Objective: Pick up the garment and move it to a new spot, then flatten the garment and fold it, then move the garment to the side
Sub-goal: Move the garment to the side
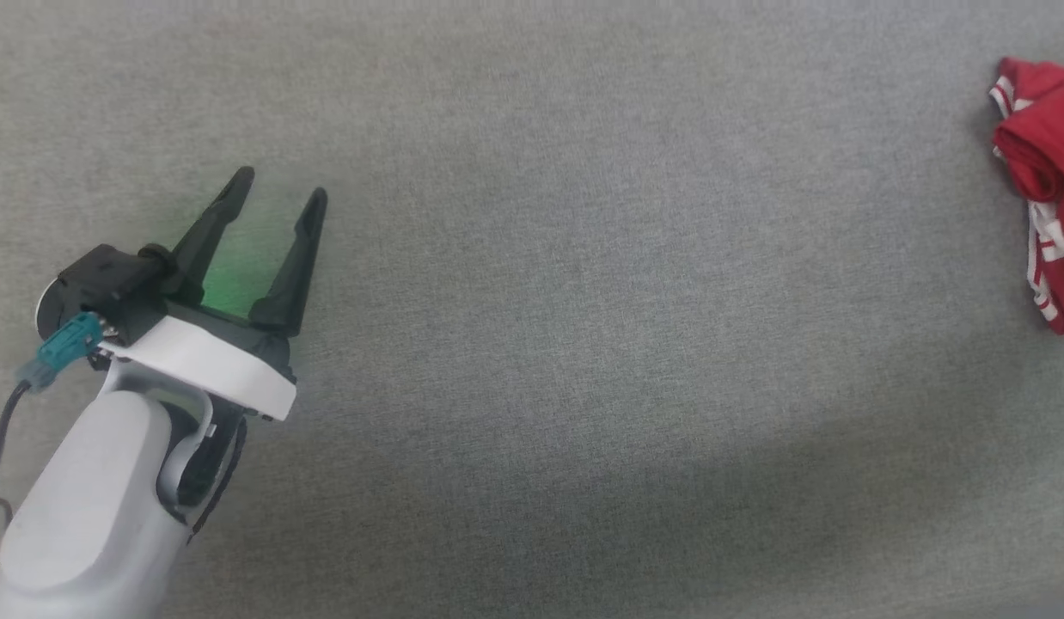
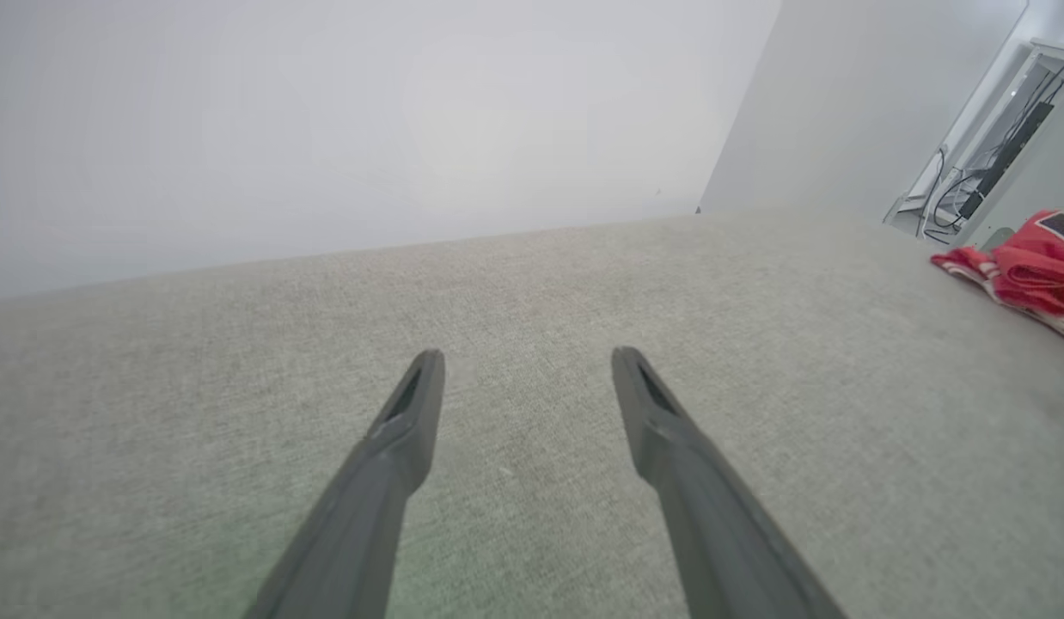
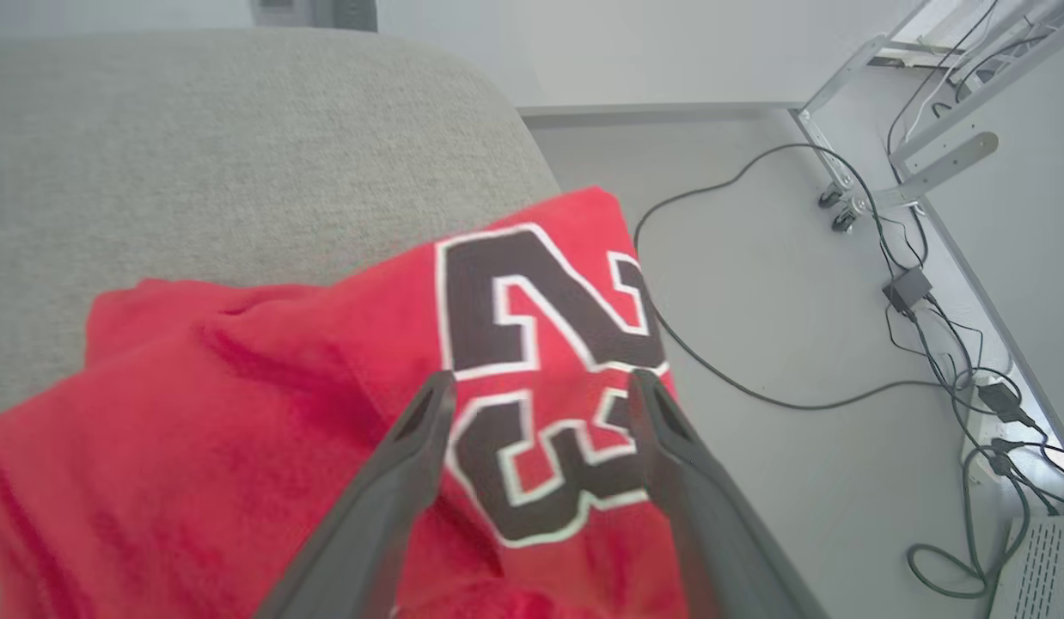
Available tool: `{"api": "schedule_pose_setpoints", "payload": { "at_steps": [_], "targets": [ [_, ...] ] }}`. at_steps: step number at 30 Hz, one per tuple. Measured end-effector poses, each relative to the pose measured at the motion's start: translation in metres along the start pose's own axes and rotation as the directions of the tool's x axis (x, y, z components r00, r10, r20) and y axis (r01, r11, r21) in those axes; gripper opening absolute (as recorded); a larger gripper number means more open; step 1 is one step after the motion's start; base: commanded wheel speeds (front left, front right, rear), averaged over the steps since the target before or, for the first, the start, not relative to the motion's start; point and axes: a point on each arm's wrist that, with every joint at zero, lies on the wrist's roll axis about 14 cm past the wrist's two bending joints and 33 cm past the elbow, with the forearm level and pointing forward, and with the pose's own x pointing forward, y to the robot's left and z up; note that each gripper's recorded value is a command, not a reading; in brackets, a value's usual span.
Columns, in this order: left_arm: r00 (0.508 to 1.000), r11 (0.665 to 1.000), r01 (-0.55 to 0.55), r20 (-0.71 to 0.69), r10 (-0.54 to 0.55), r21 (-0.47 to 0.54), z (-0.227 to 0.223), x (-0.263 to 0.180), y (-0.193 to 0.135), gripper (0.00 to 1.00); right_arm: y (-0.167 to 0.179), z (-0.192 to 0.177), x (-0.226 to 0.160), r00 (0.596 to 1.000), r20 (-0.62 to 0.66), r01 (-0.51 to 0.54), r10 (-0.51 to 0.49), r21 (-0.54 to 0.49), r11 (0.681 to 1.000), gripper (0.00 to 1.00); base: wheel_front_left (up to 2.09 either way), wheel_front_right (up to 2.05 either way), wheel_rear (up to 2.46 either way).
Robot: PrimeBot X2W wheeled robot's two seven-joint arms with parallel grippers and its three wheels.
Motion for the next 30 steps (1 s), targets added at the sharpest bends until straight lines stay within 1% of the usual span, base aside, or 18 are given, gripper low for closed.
{"api": "schedule_pose_setpoints", "payload": {
  "at_steps": [5, 7, 12, 16, 20, 22, 23, 24, 30],
  "targets": [
    [0.999, 0.999, -0.036, 0.039, 0.035, 0.008, 0.020, -0.013, 0.005, 1.00, 0.010, 0.021, -0.011, 0.996, 0.081, -0.039, 0.038, 0.009, 0.999, 1.00, 0.00, 0.00, 0.00],
    [0.998, 0.998, -0.046, 0.048, 0.044, 0.039, 0.028, -0.021, 0.007, 1.00, 0.020, 0.031, -0.017, 0.990, 0.121, -0.069, 0.066, 0.023, 0.997, 1.00, 0.00, 0.00, 0.00],
    [0.991, 0.994, -0.105, 0.085, 0.101, 0.037, 0.047, -0.043, 0.014, 1.00, 0.045, 0.054, -0.039, 0.960, 0.241, -0.153, 0.144, 0.021, 0.988, 1.00, 0.00, 0.00, 0.00],
    [0.981, 0.984, -0.165, 0.117, 0.156, 0.070, 0.063, -0.066, 0.024, 1.00, 0.064, 0.064, -0.061, 0.922, 0.325, -0.222, 0.208, 0.007, 0.975, 1.00, 0.00, 0.00, 0.00],
    [0.971, 0.977, -0.201, 0.151, 0.188, 0.075, 0.075, -0.089, 0.021, 1.00, 0.078, 0.065, -0.083, 0.886, 0.382, -0.279, 0.261, -0.011, 0.960, 1.00, 0.00, 0.00, 0.00],
    [0.965, 0.970, -0.223, 0.165, 0.205, 0.096, 0.081, -0.102, 0.022, 1.00, 0.083, 0.067, -0.094, 0.866, 0.415, -0.305, 0.280, -0.006, 0.952, 1.00, 0.00, 0.00, 0.00],
    [0.961, 0.968, -0.235, 0.173, 0.217, 0.091, 0.083, -0.109, 0.022, 1.00, 0.085, 0.068, -0.100, 0.853, 0.435, -0.317, 0.288, -0.006, 0.948, 1.00, 0.00, 0.00, 0.00],
    [0.955, 0.962, -0.258, 0.176, 0.239, 0.092, 0.083, -0.124, 0.022, 1.00, 0.088, 0.069, -0.111, 0.829, 0.470, -0.340, 0.303, -0.006, 0.940, 1.00, 0.00, 0.00, 0.00],
    [0.924, 0.932, -0.349, 0.200, 0.325, 0.098, 0.090, -0.175, 0.033, 1.00, 0.104, 0.057, -0.142, 0.769, 0.535, -0.408, 0.350, -0.011, 0.913, 1.00, 0.00, 0.00, 0.00]
  ]
}}
